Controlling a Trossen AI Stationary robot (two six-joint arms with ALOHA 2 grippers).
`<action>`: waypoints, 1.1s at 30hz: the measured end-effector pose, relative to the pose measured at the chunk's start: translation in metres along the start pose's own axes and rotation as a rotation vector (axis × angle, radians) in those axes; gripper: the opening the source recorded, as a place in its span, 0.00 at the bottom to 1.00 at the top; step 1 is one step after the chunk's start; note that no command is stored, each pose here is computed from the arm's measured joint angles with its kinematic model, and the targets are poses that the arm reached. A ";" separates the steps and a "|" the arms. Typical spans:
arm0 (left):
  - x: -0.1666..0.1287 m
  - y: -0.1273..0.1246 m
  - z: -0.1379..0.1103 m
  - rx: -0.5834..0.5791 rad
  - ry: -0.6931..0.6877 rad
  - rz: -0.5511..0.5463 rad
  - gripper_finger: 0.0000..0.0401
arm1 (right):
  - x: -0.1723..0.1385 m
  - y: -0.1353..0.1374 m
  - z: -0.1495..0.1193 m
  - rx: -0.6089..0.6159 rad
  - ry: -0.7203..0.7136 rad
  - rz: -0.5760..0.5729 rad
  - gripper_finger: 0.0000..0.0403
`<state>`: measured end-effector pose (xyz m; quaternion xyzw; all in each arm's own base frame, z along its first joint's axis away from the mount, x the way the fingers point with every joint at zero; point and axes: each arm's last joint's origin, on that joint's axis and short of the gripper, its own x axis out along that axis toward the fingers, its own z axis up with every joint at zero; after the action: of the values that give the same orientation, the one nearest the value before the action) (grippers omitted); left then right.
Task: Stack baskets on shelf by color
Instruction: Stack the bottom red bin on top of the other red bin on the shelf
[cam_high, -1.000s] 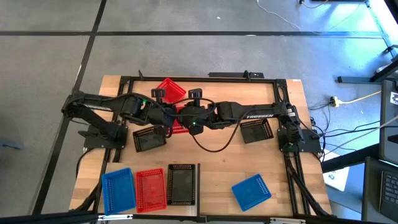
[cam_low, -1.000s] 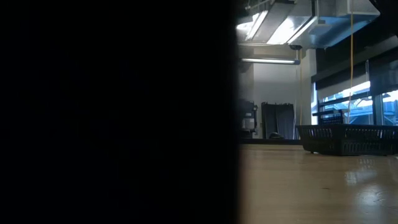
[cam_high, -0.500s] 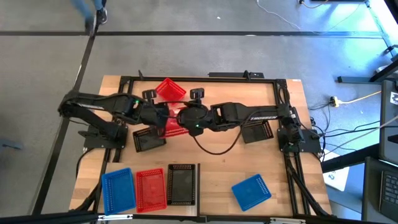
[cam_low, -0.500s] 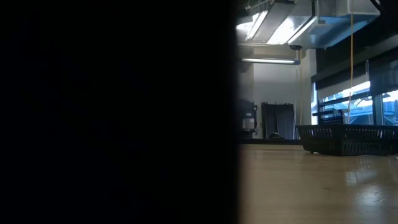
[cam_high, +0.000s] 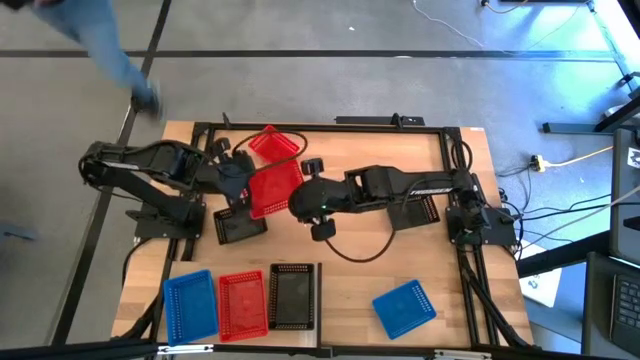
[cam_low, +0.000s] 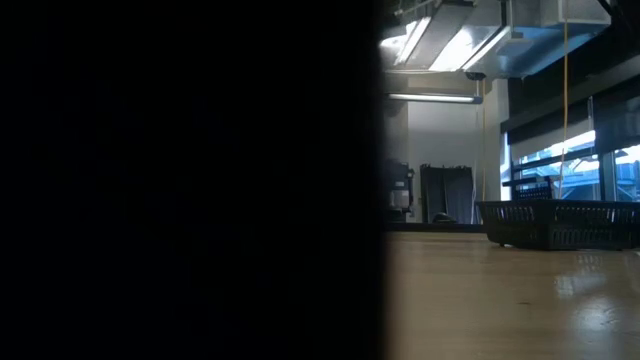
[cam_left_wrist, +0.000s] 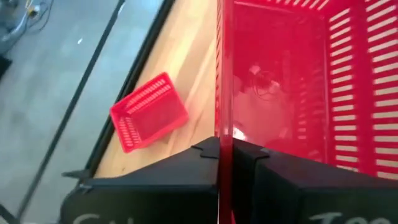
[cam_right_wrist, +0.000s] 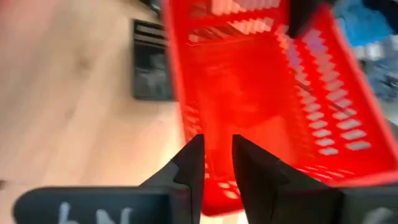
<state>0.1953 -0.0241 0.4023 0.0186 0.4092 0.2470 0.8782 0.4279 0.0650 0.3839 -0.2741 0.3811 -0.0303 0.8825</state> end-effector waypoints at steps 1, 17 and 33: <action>-0.001 0.001 0.000 -0.026 -0.002 0.001 0.00 | 0.000 0.001 0.000 0.000 -0.011 0.028 0.21; -0.052 0.012 -0.030 -0.476 0.142 -0.457 0.00 | -0.017 0.031 0.012 -0.074 -0.039 0.023 0.21; -0.072 0.015 -0.050 0.073 0.127 -0.705 0.00 | -0.043 0.025 0.025 -0.051 -0.129 -0.010 0.21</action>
<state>0.1136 -0.0517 0.4238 -0.1079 0.4527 -0.0852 0.8810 0.4111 0.1090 0.4135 -0.2998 0.3226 -0.0069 0.8978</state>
